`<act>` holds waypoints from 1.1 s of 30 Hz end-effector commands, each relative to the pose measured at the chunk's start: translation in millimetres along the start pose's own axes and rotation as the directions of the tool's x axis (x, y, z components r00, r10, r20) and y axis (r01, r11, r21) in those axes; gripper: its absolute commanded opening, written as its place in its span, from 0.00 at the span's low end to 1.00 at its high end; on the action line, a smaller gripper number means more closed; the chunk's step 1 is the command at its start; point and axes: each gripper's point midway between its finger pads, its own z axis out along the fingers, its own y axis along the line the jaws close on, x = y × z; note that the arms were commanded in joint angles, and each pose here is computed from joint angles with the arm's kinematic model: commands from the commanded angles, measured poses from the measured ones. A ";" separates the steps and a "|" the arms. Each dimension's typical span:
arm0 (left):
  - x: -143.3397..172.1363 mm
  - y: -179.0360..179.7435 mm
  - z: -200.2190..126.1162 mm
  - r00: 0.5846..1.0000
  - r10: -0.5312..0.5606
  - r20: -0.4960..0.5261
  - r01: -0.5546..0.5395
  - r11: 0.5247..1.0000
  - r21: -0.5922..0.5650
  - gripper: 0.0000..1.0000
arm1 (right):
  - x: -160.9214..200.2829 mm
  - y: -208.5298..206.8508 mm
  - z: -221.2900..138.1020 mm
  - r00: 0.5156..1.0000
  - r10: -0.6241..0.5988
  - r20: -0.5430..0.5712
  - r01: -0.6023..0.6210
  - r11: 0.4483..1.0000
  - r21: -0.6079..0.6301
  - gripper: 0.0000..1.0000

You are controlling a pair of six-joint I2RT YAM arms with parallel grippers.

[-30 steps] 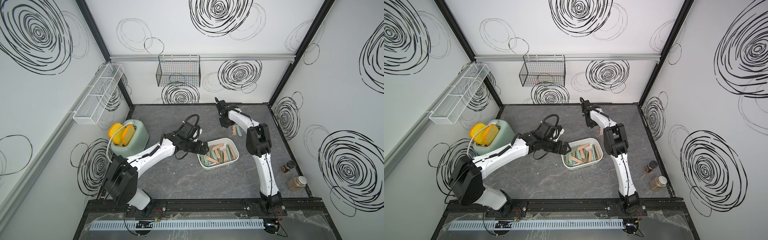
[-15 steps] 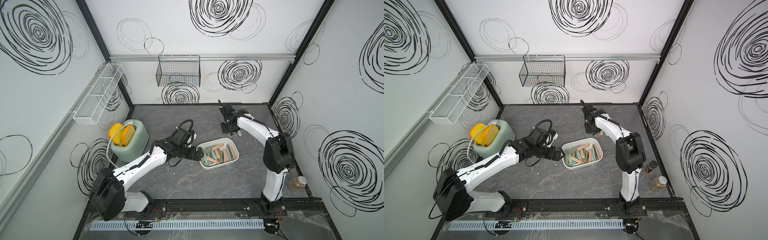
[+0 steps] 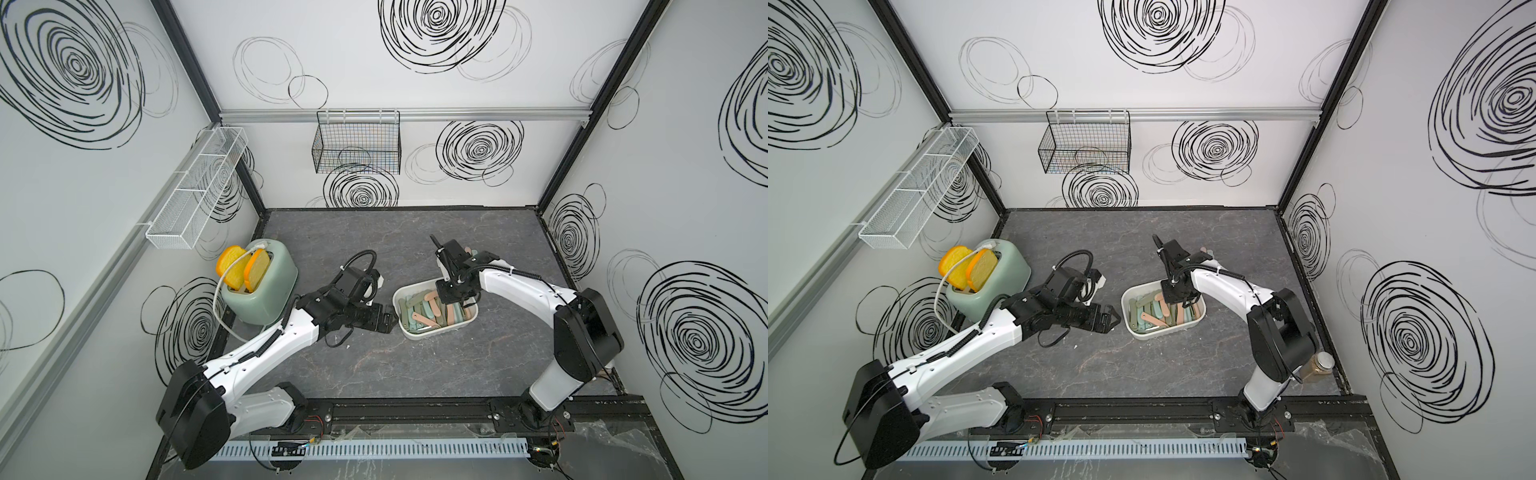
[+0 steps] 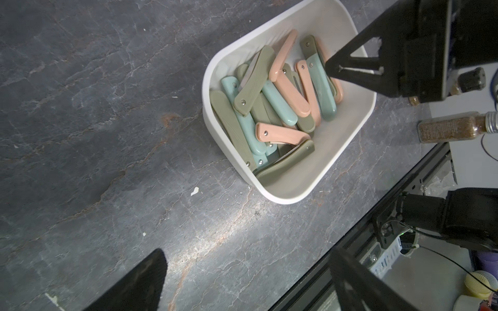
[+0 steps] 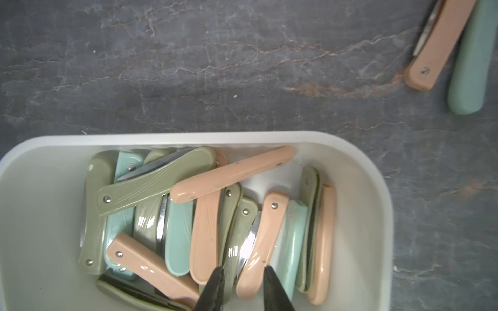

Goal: Take the fruit knife out of the storage box
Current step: Pick up the fruit knife from the storage box.

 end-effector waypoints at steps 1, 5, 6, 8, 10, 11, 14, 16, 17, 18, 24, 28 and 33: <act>9.5 5.8 -2.4 1.000 -0.012 -0.002 0.012 1.000 -0.018 0.98 | 3.8 18.3 -0.2 1.000 0.011 0.012 -0.011 0.998 -0.061 0.29; 17.0 9.1 -3.9 1.000 -0.020 -0.008 0.020 1.000 -0.023 0.98 | 7.8 27.6 7.4 1.000 -0.003 -0.005 0.002 0.997 -0.072 0.30; 18.3 9.6 -4.1 1.000 -0.021 -0.009 0.021 1.000 -0.023 0.98 | 8.4 28.4 9.6 1.000 -0.003 -0.010 0.003 0.997 -0.072 0.30; 20.5 11.1 -4.5 1.000 -0.024 -0.012 0.024 0.999 -0.027 0.98 | 9.6 30.8 15.0 1.000 -0.008 -0.020 0.006 0.997 -0.074 0.30; 21.7 11.9 -4.6 1.000 -0.025 -0.013 0.025 0.999 -0.029 0.98 | 10.9 31.9 21.3 0.999 -0.010 -0.034 0.007 0.997 -0.074 0.30; 22.2 12.3 -4.6 1.000 -0.025 -0.015 0.024 0.999 -0.031 0.98 | 12.3 31.6 25.7 0.999 -0.012 -0.043 0.009 0.997 -0.070 0.30; 22.6 11.8 -4.5 1.000 -0.027 -0.016 0.026 0.999 -0.030 0.98 | 13.0 29.9 33.8 0.998 -0.021 -0.052 0.018 0.998 -0.053 0.30; 22.1 11.4 -4.8 1.000 -0.025 -0.015 0.025 0.999 -0.029 0.98 | 12.9 26.8 37.8 0.998 -0.024 -0.053 0.022 0.999 -0.033 0.30; 21.8 11.8 -4.8 1.000 -0.026 -0.016 0.025 0.999 -0.031 0.98 | 12.3 25.3 40.2 0.998 -0.027 -0.054 0.026 0.999 -0.023 0.30; 21.5 11.4 -5.1 1.000 -0.023 -0.015 0.023 0.999 -0.029 0.98 | 12.3 24.1 42.1 0.998 -0.030 -0.057 0.029 0.999 -0.016 0.30; 21.4 11.4 -2.1 1.000 -0.016 -0.026 0.015 0.999 -0.029 0.98 | 15.6 23.0 54.8 0.995 -0.050 -0.085 0.050 0.999 -0.002 0.30; 20.4 10.9 0.2 0.999 -0.010 -0.031 0.009 1.000 -0.027 0.98 | 16.1 22.4 59.5 0.994 -0.055 -0.097 0.056 0.998 0.003 0.28; 18.6 11.0 2.6 0.999 -0.007 -0.033 0.006 1.000 -0.024 0.98 | 12.1 22.3 59.5 0.994 -0.060 -0.095 0.061 0.998 0.011 0.20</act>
